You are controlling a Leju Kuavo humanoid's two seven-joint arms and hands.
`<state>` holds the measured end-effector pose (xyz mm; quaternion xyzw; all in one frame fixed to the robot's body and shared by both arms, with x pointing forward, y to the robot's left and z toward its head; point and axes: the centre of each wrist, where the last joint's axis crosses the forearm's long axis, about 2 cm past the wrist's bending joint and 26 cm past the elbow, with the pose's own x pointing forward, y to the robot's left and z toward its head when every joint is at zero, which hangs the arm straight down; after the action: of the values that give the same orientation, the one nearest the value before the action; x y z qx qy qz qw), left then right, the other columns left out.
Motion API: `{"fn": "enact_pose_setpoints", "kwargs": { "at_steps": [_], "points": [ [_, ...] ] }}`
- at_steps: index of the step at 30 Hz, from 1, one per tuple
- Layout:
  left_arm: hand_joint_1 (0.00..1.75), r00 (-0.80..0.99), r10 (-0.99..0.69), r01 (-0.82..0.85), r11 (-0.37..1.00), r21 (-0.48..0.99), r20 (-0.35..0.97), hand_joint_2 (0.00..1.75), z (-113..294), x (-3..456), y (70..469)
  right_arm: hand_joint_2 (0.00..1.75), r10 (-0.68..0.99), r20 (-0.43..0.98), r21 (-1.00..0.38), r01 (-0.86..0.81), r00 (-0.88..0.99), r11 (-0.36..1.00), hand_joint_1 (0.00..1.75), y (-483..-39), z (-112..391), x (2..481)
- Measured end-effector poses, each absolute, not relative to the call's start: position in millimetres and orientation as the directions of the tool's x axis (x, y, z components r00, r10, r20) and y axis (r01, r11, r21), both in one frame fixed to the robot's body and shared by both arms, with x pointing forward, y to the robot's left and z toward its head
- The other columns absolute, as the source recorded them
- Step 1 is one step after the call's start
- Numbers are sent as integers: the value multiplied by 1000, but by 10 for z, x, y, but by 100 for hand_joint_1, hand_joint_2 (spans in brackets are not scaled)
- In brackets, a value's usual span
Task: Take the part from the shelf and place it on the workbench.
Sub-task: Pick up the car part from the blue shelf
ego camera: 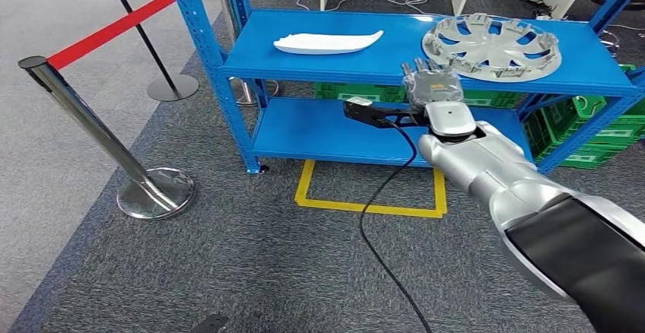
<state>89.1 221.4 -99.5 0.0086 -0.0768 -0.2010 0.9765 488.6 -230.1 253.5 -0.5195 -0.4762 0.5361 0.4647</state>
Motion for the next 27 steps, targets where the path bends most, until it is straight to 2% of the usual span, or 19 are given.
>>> {"fn": "enact_pose_setpoints", "kwargs": {
  "at_steps": [5,14,20,27],
  "points": [
    [0,905,-399,396,917,50,147,175,-994,895,2210,175,992,-123,-992,37,-19,-122,0,-2283,2564,4891],
    [0,901,-408,405,913,53,150,175,-989,916,2205,175,975,-172,-982,-106,138,-158,0,-2468,2490,4896],
    [0,901,-409,406,913,53,145,175,-989,919,2207,175,959,-181,-978,-138,217,-154,0,-2706,2473,4908],
    [0,900,-411,408,911,55,146,175,-986,935,2209,175,953,-191,-976,-147,236,-159,0,-2770,2464,4908]
  ]
}}
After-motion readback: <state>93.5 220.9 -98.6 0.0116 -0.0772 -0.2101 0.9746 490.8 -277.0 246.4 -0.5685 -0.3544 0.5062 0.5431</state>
